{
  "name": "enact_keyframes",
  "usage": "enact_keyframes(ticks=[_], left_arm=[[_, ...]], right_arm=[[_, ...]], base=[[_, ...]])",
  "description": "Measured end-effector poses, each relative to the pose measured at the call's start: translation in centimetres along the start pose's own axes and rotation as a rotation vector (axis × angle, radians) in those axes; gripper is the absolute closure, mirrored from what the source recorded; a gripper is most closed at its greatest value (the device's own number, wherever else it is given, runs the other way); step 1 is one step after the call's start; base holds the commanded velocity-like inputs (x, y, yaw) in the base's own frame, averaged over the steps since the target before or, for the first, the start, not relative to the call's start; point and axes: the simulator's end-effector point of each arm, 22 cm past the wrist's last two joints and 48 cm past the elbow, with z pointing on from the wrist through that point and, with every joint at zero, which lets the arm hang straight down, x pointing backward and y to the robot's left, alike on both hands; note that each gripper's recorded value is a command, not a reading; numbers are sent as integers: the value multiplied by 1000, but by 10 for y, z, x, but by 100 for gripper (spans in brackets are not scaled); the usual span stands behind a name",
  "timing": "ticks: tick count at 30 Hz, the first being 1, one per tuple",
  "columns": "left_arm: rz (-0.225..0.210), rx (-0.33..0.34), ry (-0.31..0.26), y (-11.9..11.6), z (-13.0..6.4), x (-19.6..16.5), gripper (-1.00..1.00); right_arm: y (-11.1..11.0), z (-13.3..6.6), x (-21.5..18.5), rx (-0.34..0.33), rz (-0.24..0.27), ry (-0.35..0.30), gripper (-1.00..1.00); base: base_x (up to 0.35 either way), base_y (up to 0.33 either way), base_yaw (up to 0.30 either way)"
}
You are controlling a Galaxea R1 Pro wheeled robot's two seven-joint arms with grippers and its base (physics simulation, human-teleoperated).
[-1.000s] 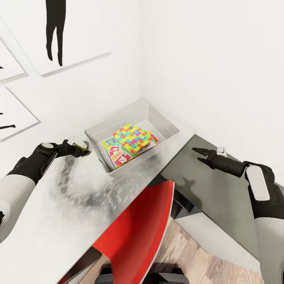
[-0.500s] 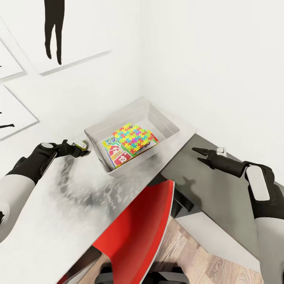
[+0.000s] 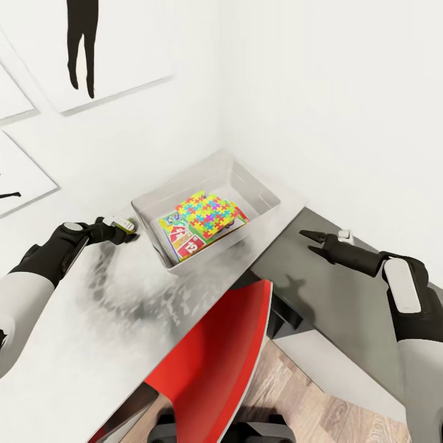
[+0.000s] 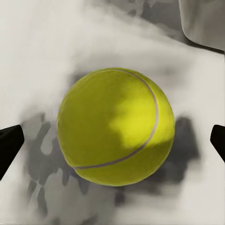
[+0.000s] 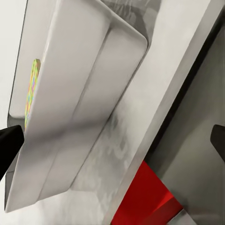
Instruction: Put all the toys in the child's room - the three board games (two on the bed and one on the table), the two jigsaw puzzles on the table, and the tennis ball on the table - inside the toy box on the table in the child's room.
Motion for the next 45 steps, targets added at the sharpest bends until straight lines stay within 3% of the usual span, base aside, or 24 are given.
enact_keyframes(ticks=[32, 33, 45], left_arm=[[-7, -9, 6, -1, 5, 4, -100], [-7, -9, 6, -1, 5, 4, 100], [-10, -7, 4, -1, 5, 4, 100]], right_arm=[[-5, 2, 3, 5, 6, 5, -100], [-5, 2, 3, 5, 6, 5, -100], [-6, 2, 3, 7, 6, 5, -100]], base=[[0, 0, 0], [0, 0, 0], [0, 0, 0]])
